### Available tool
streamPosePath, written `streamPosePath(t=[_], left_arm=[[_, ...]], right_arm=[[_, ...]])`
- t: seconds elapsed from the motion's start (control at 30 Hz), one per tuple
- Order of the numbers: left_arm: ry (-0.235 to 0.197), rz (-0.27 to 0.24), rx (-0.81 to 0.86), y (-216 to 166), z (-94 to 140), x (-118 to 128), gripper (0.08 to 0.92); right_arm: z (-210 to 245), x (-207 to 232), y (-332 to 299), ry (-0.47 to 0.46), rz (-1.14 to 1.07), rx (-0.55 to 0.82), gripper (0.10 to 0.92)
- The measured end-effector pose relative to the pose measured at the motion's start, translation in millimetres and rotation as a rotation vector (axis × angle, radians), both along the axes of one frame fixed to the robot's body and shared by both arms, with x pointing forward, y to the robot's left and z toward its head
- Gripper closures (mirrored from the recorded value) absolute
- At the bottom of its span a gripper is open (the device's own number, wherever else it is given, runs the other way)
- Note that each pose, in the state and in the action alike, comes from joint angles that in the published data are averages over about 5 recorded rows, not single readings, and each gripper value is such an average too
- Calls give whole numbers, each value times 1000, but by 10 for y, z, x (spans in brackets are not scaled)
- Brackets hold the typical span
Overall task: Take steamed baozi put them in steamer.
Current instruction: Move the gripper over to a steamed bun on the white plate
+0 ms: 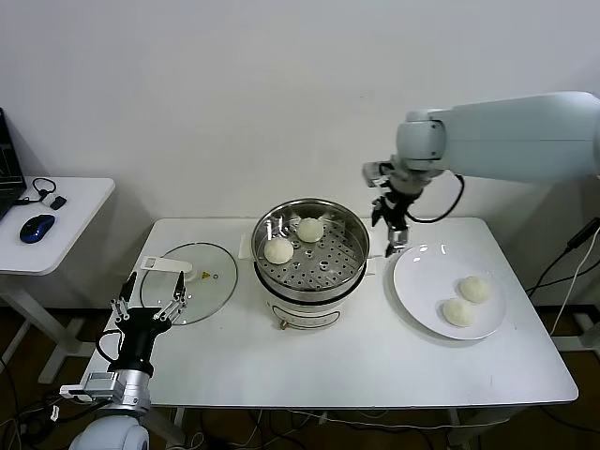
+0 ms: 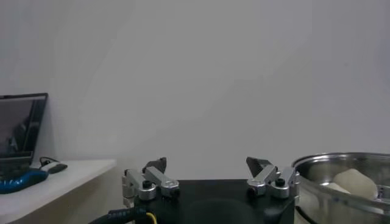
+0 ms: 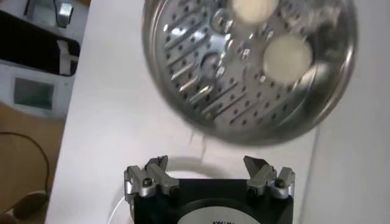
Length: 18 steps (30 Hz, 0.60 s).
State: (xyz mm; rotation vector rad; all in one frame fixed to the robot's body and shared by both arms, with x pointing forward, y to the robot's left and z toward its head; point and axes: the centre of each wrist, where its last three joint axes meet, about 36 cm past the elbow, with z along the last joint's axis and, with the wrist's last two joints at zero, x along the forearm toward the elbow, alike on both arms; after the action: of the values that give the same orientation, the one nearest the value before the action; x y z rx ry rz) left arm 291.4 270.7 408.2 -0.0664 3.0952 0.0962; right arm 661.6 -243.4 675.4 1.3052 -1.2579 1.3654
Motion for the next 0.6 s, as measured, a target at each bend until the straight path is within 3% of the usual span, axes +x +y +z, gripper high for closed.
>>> streamPosePath(t=[0.6], left_arm=[[29,13,21,-101,-120,-77,177]], right_arm=[[-831,-239,-1365,37,-78,-13,200]])
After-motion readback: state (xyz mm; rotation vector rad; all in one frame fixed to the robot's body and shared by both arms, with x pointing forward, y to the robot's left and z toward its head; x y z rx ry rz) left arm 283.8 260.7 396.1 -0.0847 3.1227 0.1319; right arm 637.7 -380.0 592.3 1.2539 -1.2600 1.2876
